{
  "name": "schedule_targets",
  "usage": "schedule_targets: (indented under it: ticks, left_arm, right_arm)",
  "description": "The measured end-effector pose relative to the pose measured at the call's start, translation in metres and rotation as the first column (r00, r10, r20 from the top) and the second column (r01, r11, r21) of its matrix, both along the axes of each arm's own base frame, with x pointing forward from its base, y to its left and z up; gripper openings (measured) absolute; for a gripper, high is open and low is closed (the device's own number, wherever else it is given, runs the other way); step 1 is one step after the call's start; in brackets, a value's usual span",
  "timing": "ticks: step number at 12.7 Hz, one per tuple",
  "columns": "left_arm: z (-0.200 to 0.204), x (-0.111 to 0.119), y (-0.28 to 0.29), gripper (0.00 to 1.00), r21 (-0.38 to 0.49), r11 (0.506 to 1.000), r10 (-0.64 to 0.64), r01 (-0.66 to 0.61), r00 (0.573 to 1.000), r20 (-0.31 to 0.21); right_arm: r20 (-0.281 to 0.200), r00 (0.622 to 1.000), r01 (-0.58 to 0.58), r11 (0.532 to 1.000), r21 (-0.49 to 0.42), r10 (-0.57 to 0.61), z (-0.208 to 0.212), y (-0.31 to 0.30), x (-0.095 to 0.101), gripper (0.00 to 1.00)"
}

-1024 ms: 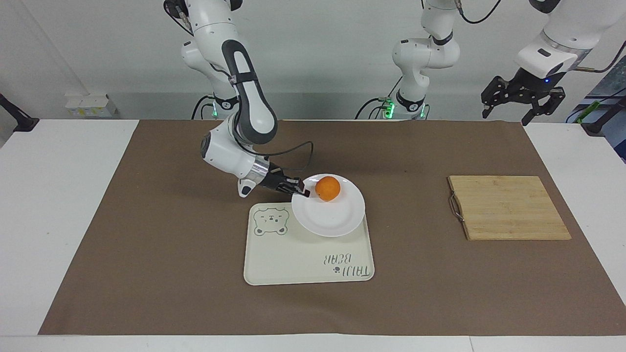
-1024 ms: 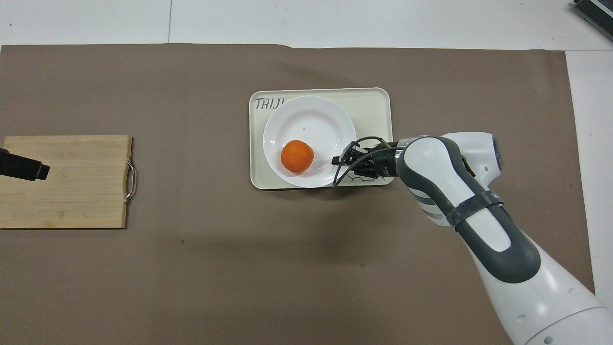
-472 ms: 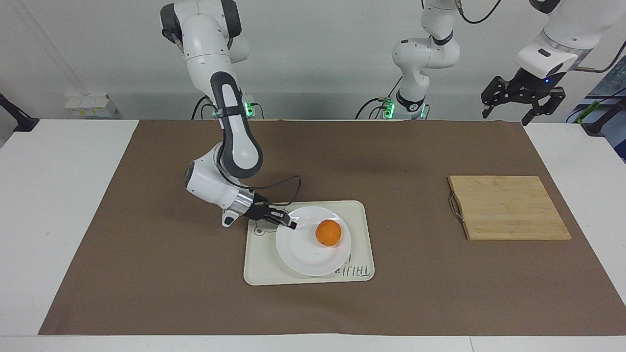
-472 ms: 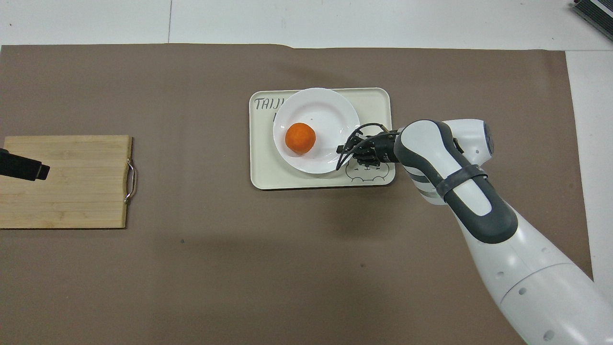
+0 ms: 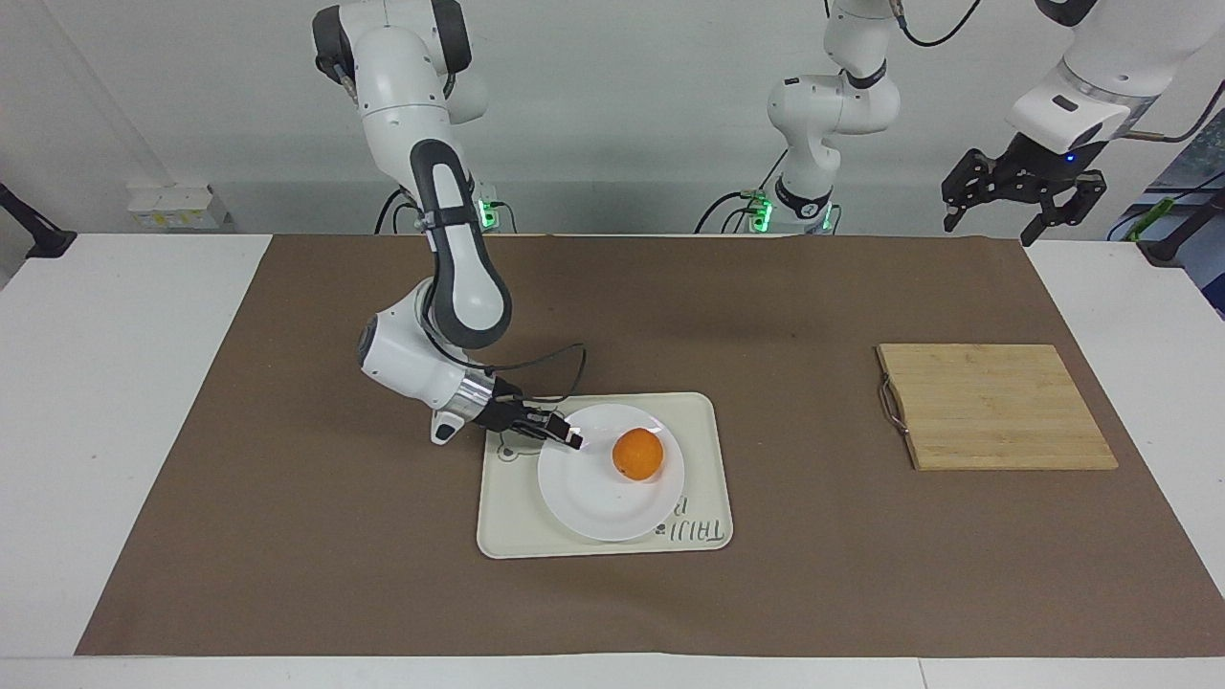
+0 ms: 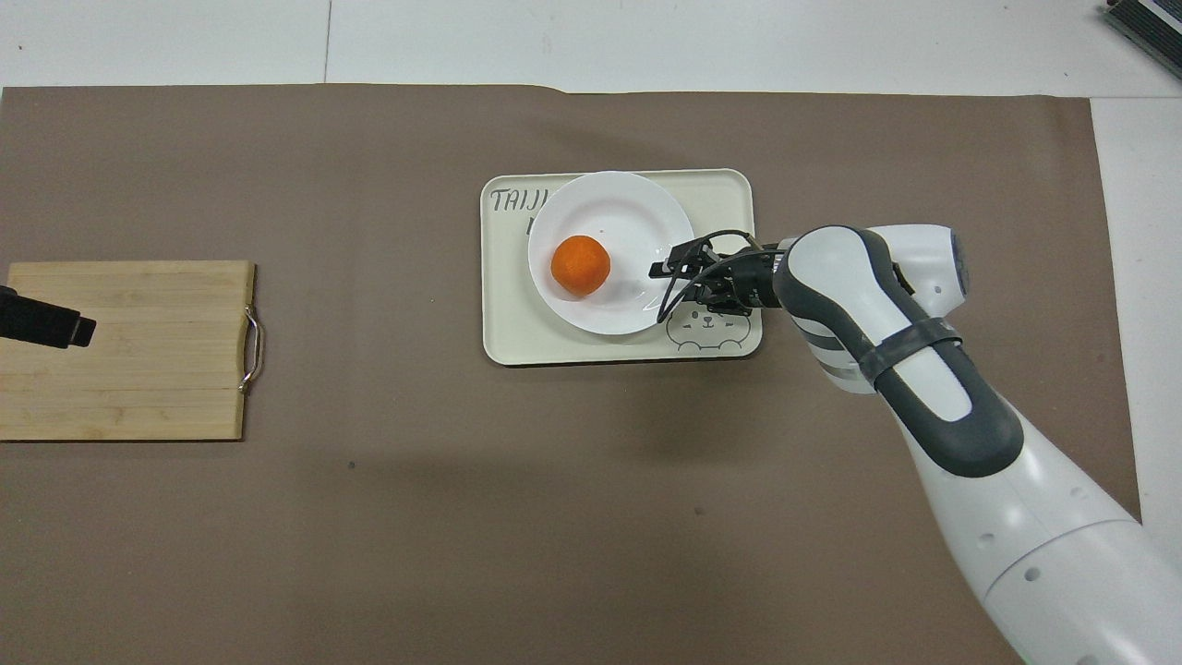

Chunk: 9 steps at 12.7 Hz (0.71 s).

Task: Place orange and plate with both arms
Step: 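Open the right gripper and withdraw it from the plate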

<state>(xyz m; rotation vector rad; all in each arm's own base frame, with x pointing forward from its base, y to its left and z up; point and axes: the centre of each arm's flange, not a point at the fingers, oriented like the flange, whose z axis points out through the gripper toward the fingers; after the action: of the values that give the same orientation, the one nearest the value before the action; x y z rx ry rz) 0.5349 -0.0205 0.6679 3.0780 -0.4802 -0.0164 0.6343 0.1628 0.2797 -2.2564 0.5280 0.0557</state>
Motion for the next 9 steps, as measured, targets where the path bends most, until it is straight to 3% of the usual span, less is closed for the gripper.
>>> schedule_targets:
  ticks: [3, 9]
  left_arm:
    - [0.0, 0.0, 0.0, 1.0, 0.0, 1.0, 0.0, 0.0, 1.0, 0.0]
    - [0.0, 0.0, 0.0, 1.0, 0.0, 1.0, 0.0, 0.0, 1.0, 0.0]
  right_arm:
    - [0.066, 0.997, -0.04, 0.997, -0.061, 0.044, 0.047, -0.018, 0.001, 0.96]
    - [0.066, 0.988, -0.11, 0.938, -0.328, 0.14, 0.137, -0.068, -0.008, 1.0]
